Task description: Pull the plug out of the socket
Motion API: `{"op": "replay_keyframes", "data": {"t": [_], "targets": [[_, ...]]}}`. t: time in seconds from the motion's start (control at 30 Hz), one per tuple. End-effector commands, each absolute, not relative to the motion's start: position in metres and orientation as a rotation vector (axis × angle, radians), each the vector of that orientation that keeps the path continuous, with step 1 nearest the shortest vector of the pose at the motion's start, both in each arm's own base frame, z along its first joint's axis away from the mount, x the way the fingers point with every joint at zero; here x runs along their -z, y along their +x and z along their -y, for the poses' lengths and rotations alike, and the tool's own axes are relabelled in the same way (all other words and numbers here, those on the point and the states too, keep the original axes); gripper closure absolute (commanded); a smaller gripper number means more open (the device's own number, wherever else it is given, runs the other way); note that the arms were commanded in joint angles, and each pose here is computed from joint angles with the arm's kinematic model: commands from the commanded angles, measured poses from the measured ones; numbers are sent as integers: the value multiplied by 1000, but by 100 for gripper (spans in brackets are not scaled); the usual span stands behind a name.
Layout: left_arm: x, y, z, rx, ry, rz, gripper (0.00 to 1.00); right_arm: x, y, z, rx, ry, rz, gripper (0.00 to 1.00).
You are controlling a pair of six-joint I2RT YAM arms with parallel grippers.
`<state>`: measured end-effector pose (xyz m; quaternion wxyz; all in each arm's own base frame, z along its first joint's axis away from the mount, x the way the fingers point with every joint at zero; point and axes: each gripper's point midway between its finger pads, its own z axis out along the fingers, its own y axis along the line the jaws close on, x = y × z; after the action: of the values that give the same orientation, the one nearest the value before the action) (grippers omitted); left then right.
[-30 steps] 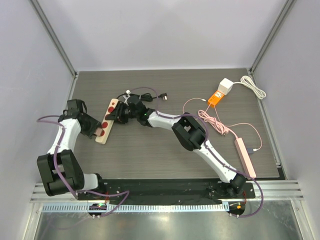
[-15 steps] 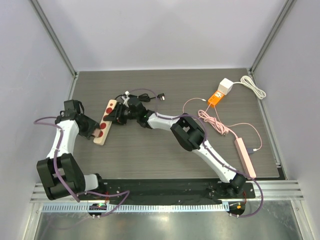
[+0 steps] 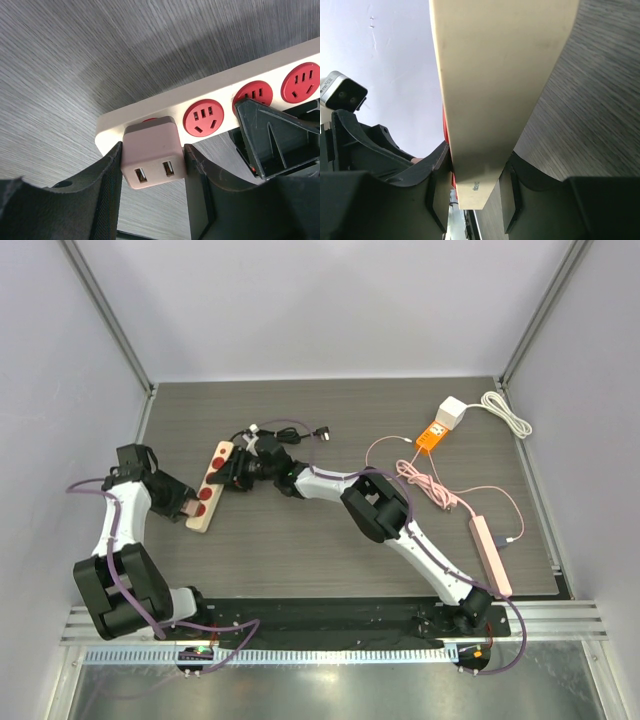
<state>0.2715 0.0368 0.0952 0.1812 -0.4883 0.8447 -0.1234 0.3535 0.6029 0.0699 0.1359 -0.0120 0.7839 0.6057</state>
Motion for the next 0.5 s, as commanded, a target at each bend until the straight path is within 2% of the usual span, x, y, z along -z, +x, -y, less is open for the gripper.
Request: {"op": "replay_keyframes", "data": {"t": [0.0, 0.17, 0.33, 0.47], "targets": [[-157, 288, -50, 315, -1168, -2255, 100, 51, 378, -551, -1327, 108, -2540, 99], [-168, 277, -65, 184, -1140, -2213, 100, 52, 396, -546, -1230, 109, -2556, 99], [-166, 288, -37, 418, -1146, -2244, 100, 55, 393, -550, -1183, 72, -2570, 99], [-160, 298, -34, 467, -1208, -2241, 100, 52, 389, -547, -1142, 52, -2566, 99]]}}
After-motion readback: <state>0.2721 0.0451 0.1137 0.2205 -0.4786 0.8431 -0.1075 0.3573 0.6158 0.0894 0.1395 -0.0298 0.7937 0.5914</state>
